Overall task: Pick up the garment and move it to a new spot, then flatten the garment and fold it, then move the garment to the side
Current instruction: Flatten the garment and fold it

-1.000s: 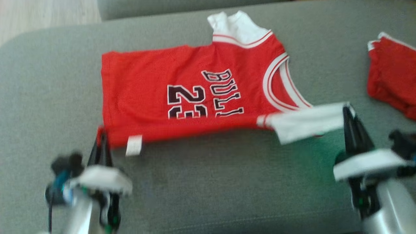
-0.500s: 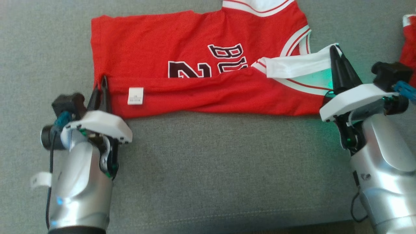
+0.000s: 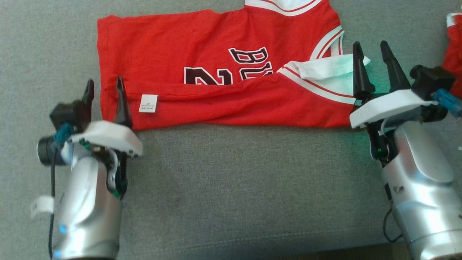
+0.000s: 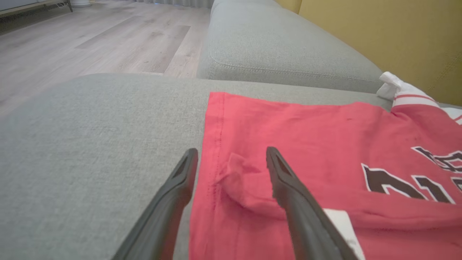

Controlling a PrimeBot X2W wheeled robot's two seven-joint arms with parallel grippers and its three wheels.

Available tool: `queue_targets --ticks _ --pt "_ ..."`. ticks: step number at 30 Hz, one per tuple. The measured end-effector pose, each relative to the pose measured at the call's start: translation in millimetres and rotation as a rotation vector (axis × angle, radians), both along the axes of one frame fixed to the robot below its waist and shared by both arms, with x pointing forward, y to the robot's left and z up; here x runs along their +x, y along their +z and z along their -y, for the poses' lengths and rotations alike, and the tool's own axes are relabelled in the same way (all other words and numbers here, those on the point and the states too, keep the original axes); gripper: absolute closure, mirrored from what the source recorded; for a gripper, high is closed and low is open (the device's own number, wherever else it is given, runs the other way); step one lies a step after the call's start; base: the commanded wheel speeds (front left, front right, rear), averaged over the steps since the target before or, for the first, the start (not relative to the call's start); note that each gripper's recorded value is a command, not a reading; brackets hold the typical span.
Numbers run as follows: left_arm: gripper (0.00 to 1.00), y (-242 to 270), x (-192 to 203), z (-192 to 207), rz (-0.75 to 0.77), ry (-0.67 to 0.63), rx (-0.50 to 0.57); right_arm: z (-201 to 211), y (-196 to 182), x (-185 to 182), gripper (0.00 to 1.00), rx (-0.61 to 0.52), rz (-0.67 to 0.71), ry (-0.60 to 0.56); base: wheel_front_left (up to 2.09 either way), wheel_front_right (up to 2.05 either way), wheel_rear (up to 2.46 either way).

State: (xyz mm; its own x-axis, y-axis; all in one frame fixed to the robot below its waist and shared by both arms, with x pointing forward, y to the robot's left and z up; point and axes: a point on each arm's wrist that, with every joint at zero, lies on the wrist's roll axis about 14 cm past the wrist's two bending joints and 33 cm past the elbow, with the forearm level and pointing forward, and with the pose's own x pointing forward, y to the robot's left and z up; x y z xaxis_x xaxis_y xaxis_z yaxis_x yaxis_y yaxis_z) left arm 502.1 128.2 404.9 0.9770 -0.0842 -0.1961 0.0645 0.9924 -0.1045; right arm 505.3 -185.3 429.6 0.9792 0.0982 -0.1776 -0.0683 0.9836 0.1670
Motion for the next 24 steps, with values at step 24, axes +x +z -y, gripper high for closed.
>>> queue_targets --ticks 24 --pt "0.00 -17.6 -60.9 11.5 -0.072 -0.008 -0.029 12.9 -64.1 -92.6 0.00 0.029 -0.192 -0.090 0.00 0.00 0.00"
